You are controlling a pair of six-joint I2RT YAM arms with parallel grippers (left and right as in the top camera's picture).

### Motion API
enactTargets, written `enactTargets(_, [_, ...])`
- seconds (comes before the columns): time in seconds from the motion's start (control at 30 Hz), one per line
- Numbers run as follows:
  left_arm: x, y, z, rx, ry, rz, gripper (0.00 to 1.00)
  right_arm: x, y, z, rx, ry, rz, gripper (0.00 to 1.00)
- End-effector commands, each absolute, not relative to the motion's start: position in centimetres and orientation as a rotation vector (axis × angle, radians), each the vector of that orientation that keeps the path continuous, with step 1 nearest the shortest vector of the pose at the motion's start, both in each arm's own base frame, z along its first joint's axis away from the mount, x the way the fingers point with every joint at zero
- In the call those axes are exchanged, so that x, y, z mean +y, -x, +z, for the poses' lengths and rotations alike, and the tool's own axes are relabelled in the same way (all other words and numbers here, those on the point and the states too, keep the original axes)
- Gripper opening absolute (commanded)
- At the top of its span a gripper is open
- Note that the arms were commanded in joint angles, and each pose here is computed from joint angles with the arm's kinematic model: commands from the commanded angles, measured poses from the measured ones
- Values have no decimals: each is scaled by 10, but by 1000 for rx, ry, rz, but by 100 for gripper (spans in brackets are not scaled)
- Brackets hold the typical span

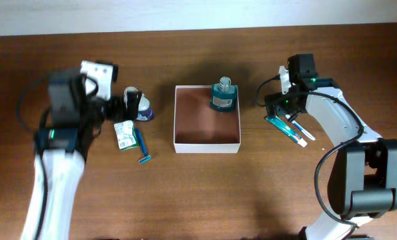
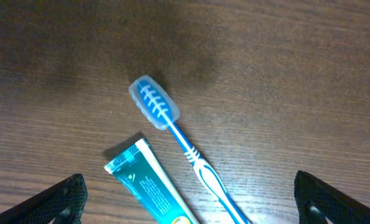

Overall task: Pack container
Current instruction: 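Move the left gripper over the foaming soap pump bottle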

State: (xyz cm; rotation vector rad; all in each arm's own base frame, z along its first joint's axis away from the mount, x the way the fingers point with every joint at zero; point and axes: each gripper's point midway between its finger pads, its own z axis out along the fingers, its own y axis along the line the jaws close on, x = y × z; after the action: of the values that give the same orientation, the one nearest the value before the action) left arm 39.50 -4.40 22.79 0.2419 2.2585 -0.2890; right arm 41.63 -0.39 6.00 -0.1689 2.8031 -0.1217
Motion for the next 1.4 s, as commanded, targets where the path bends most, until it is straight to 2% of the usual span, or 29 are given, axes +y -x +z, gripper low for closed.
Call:
enactTargets(0.0, [-52, -412, 200, 2332, -269, -355, 99, -7, -415, 65, 2793, 167, -136, 99])
enactTargets(0.1, [-59, -418, 186, 2351, -285, -413, 99, -7, -415, 65, 2793, 167, -136, 99])
enactTargets(0.53, [-70, -422, 192, 2282, -428, -399, 98, -7, -415, 65, 2793, 167, -136, 99])
enactTargets(0.57, [-69, -422, 192, 2286, -427, -396, 94, -7, -415, 65, 2793, 167, -136, 99])
enactTargets(0.7, [-69, -422, 191, 2283, -437, -387, 89, -7, -415, 65, 2793, 167, -136, 99])
enactTargets(0.73, [-68, -423, 191, 2282, -450, -370, 83, -7, -415, 65, 2793, 167, -136, 99])
enactTargets(0.8, [-63, -424, 189, 2291, -447, -318, 82, -7, -415, 65, 2793, 167, -136, 99])
enactTargets(1.37, [-57, -436, 185, 2290, -429, -184, 82, -7, -415, 65, 2793, 167, -136, 99])
